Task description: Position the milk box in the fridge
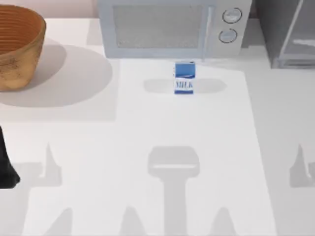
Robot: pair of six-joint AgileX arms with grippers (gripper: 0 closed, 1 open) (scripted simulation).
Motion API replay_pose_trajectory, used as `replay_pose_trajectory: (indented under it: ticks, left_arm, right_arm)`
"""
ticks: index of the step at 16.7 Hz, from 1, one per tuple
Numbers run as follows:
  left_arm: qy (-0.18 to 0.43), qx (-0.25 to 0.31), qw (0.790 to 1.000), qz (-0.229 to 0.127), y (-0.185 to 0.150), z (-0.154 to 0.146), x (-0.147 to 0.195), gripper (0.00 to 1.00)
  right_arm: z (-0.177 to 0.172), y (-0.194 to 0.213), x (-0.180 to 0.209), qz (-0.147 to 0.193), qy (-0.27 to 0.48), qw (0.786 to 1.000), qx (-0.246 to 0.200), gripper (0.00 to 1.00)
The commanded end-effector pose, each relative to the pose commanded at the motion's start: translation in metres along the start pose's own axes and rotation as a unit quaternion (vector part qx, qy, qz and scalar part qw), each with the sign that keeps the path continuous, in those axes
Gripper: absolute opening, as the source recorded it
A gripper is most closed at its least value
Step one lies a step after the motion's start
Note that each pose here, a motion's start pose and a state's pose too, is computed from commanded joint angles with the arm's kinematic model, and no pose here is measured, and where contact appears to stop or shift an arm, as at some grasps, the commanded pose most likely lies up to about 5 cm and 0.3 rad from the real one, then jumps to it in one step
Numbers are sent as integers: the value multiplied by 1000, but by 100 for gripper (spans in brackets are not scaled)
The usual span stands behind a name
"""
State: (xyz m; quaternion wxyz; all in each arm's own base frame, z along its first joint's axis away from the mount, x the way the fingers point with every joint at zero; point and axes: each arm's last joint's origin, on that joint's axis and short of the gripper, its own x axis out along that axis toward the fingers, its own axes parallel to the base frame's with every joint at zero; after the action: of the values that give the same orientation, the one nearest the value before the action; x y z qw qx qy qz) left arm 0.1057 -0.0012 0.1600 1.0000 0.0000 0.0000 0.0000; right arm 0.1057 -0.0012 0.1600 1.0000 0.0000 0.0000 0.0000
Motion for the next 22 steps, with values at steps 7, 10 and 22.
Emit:
replay_pose_trajectory:
  ticks: [7, 10, 22]
  left_arm:
    - [0, 0, 1000, 0, 0, 0, 0, 100]
    - [0, 0, 1000, 0, 0, 0, 0, 100]
    - [0, 0, 1000, 0, 0, 0, 0, 100]
  right_arm:
    - [26, 5, 6, 7, -6, 1000, 6, 100]
    - [55, 14, 23, 9, -4, 1000, 13, 100]
    - [46, 155, 210, -3, 63, 998, 23, 100]
